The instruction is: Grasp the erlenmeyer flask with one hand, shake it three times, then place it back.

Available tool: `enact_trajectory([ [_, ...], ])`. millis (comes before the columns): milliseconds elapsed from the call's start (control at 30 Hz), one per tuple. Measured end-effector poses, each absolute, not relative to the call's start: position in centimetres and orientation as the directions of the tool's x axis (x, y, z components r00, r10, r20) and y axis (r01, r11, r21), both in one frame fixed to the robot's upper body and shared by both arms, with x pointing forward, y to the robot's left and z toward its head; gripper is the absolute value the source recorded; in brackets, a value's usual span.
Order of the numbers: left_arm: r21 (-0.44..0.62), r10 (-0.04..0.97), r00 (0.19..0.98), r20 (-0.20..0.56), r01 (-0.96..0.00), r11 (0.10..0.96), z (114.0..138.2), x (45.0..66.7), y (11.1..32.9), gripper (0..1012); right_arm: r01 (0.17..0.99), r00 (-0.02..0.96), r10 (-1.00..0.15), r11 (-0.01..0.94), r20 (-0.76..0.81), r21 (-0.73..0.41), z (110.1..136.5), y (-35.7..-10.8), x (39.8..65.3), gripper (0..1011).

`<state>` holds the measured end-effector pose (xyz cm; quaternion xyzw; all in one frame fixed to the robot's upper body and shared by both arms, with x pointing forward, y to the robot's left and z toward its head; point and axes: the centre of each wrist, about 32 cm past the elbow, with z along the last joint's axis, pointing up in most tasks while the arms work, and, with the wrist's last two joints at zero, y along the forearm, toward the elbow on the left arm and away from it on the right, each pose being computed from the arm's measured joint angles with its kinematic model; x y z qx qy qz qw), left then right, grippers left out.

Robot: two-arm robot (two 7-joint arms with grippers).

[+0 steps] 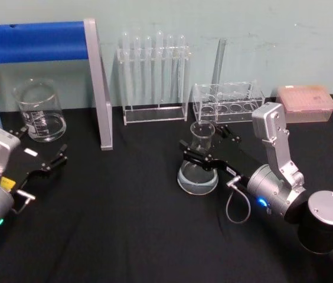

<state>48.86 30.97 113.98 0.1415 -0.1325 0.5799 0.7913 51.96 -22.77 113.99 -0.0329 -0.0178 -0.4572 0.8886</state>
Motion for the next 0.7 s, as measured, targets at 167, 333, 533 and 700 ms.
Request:
enact_trajectory([
  [167, 0.070, 0.880, 0.292, 0.374, -0.955, 0.287, 113.98, 48.86, 30.97, 1001, 0.813, 0.582, -0.811, 0.580, 0.062, -0.043, 113.98, -22.75, 51.95, 1003],
  [333, 0.070, 0.880, 0.292, 0.374, -0.955, 0.287, 113.98, 48.86, 30.97, 1001, 0.813, 0.582, -0.811, 0.580, 0.062, -0.044, 113.97, -22.75, 51.95, 952],
  [533, 0.070, 0.880, 0.292, 0.374, -0.955, 0.287, 113.98, 48.86, 30.97, 1001, 0.813, 0.582, -0.811, 0.581, 0.062, -0.044, 113.98, -22.74, 51.94, 813],
  [700, 0.070, 0.880, 0.292, 0.374, -0.955, 0.287, 113.98, 48.86, 30.97, 1001, 0.813, 0.582, -0.811, 0.581, 0.062, -0.043, 113.99, -22.73, 51.94, 661],
])
